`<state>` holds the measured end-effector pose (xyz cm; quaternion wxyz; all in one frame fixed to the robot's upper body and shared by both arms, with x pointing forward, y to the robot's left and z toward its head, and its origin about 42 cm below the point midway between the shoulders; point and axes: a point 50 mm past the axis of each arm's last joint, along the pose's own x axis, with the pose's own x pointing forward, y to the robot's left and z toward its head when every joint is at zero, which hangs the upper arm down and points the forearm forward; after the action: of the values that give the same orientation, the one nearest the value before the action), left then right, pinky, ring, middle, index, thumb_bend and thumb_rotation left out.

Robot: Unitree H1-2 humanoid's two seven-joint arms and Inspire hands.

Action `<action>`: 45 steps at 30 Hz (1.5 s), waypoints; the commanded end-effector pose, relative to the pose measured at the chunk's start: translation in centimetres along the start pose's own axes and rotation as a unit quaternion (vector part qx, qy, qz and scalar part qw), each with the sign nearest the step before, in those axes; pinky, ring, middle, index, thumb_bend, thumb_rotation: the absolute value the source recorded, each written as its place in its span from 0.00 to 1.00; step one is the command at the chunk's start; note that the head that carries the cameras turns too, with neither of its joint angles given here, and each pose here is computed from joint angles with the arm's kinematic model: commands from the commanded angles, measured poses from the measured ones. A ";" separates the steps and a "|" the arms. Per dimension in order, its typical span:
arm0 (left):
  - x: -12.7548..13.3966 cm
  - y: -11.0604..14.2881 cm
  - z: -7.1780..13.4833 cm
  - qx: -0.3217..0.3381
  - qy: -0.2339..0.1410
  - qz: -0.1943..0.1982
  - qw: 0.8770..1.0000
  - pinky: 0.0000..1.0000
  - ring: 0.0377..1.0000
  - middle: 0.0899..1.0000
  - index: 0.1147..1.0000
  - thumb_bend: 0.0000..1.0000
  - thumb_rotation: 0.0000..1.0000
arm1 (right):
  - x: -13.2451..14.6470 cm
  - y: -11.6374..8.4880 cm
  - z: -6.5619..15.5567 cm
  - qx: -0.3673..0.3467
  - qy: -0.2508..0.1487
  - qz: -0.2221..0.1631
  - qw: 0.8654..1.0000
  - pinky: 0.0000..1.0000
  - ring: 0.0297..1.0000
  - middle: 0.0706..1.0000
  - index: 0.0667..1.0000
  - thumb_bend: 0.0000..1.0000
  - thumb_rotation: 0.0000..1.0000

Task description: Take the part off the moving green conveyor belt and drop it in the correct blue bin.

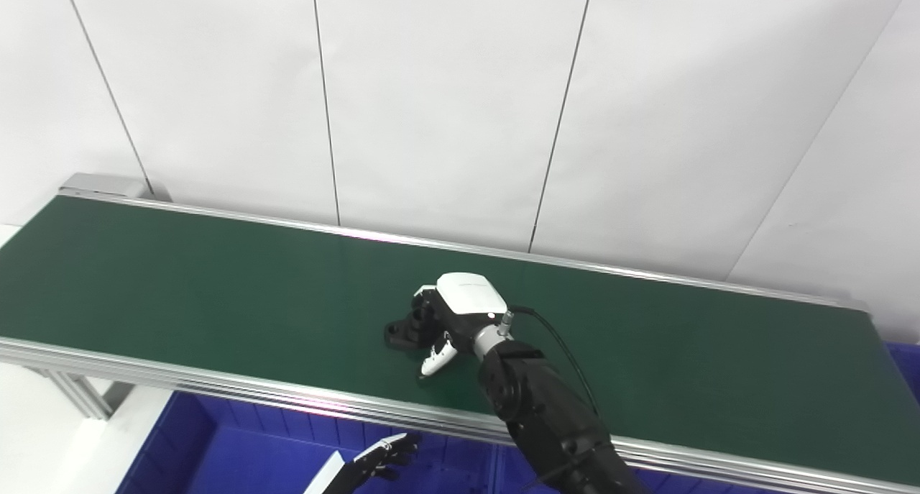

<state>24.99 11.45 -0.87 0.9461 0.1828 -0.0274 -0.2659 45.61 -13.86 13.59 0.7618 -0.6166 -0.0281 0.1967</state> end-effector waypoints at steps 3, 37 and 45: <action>1.0 0.3 1.6 -0.009 -0.038 0.014 0.999 0.73 0.80 0.84 0.84 0.67 0.48 | 0.0 -1.3 -0.9 -0.033 0.002 -0.019 0.999 0.35 0.41 0.49 0.64 0.53 0.00; 1.1 1.2 1.6 -0.005 -0.040 0.009 0.999 0.78 0.83 0.85 0.85 0.70 0.49 | -7.2 -5.4 -0.6 0.033 -0.008 -0.178 0.984 0.15 0.26 0.44 0.45 0.52 0.00; 0.9 1.4 1.7 -0.002 -0.044 0.010 0.999 0.77 0.82 0.85 0.85 0.69 0.49 | -11.4 -6.0 -1.9 0.051 -0.001 -0.223 0.973 0.12 0.14 0.43 0.45 0.53 0.00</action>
<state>25.65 11.87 0.01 0.9485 0.1772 -0.0393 -0.2598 37.34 -20.08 19.15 0.8186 -0.5581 -0.1275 0.0472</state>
